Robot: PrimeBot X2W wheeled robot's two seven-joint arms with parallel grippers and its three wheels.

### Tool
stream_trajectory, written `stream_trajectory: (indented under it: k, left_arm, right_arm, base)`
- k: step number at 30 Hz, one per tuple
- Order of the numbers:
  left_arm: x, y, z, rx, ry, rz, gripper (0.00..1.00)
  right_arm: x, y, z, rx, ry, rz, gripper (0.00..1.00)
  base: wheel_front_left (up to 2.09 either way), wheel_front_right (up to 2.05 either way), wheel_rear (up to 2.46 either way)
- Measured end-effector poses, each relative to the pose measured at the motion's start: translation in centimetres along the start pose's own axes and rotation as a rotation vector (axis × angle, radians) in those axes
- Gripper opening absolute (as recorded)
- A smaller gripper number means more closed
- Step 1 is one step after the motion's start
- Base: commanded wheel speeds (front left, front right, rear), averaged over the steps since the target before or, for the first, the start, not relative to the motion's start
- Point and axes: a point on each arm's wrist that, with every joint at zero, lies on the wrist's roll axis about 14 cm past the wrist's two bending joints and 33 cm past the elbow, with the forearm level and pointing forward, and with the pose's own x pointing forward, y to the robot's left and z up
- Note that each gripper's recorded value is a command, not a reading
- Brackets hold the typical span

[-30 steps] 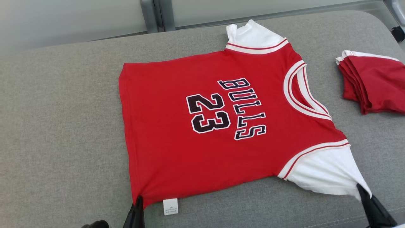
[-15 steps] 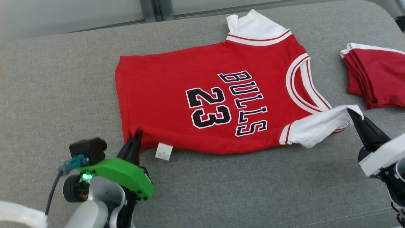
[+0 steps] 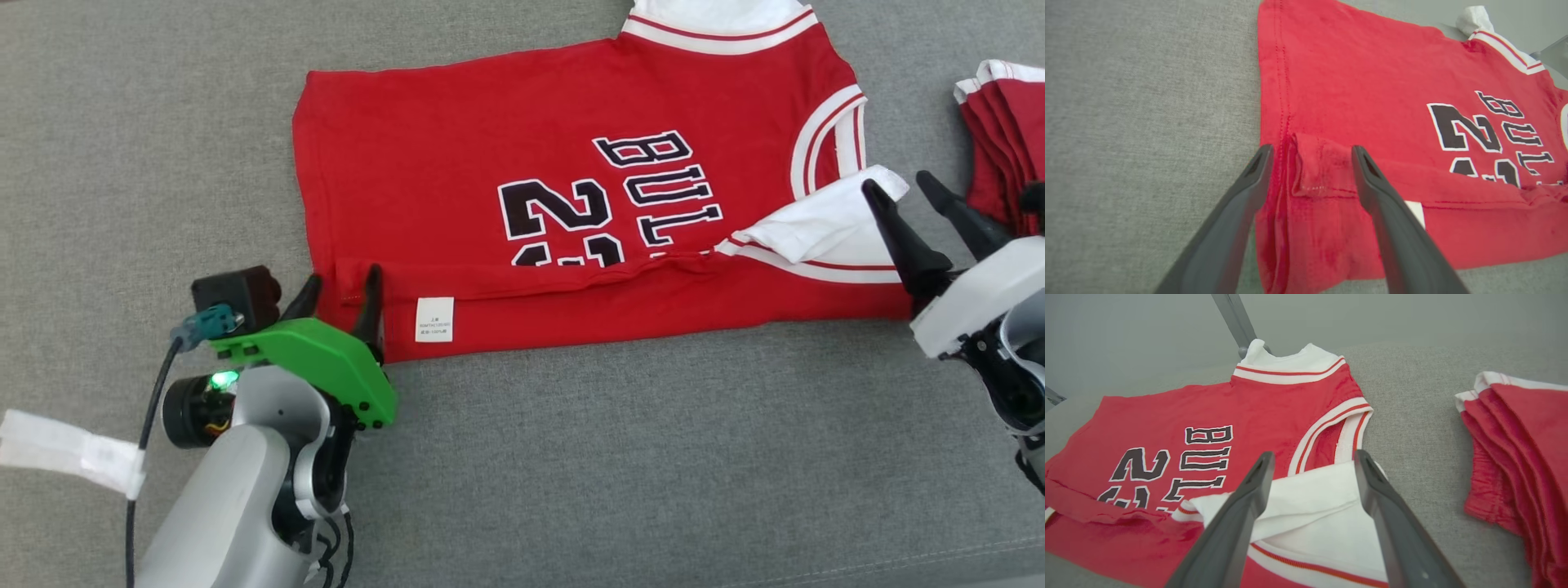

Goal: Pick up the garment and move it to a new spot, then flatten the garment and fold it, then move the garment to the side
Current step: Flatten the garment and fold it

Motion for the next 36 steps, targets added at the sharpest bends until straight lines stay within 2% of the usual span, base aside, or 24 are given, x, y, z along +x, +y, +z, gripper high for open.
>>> stream_trajectory:
  k: [4,10,13,19,20,21,22,23,27,30,34,36]
  left_arm:
    - [-1.6,0.9,-0.4,-0.05,-0.037,0.02,1.0]
    - [-3.4,1.5,-4.3,-0.069,0.083,0.02,1.0]
    - [-3.2,1.4,-4.4,-0.099,0.097,0.01,1.0]
    - [-2.1,1.4,-5.4,-0.091,0.152,-0.01,1.0]
    - [-1.9,1.3,-5.6,-0.084,0.162,-0.018,0.49]
    - [-1.8,1.1,-5.6,-0.079,0.166,-0.03,0.27]
    - [-1.7,0.9,-5.6,-0.085,0.169,-0.035,0.0]
    - [-1.6,0.7,-5.8,-0.08,0.181,-0.049,0.0]
    - [-1.8,0.1,-5.8,-0.082,0.19,-0.083,0.0]
    - [-2.6,0.4,-4.5,-0.032,0.156,-0.086,0.0]
    - [-5.3,-0.9,-3.2,0.014,0.133,-0.144,0.0]
    - [-6.9,-1.6,-3.0,0.026,0.138,-0.178,0.0]
  right_arm:
    - [-2.1,-1.6,-0.5,-0.053,-0.01,-0.027,1.0]
    - [-5.4,-3.9,-5.0,-0.134,0.168,-0.072,1.0]
    - [-5.3,-4.2,-6.0,-0.136,0.204,-0.084,1.0]
    - [-3.9,-3.1,-8.1,-0.113,0.296,-0.059,1.0]
    - [-3.6,-2.8,-8.4,-0.114,0.315,-0.05,1.0]
    - [-3.4,-2.6,-8.6,-0.118,0.332,-0.041,1.0]
    - [-3.3,-2.4,-8.9,-0.112,0.349,-0.035,0.82]
    - [-3.1,-2.0,-8.9,-0.103,0.358,-0.024,0.0]
    - [-2.8,-1.8,-8.2,-0.096,0.385,-0.006,0.0]
    - [-3.1,-2.5,-6.2,-0.102,0.365,-0.011,0.0]
    - [-4.5,-3.1,-3.0,-0.096,0.352,-0.003,0.0]
    - [-5.9,-3.6,-2.8,-0.093,0.393,-0.004,0.0]
  base:
    - [0.0,0.0,0.0]
    - [0.0,0.0,0.0]
    - [0.0,0.0,0.0]
    - [0.0,0.0,0.0]
    - [0.0,0.0,0.0]
    - [0.0,0.0,0.0]
    - [0.0,0.0,0.0]
    - [0.0,0.0,0.0]
    - [0.0,0.0,0.0]
    - [0.0,0.0,0.0]
    - [0.0,0.0,0.0]
    - [0.0,0.0,0.0]
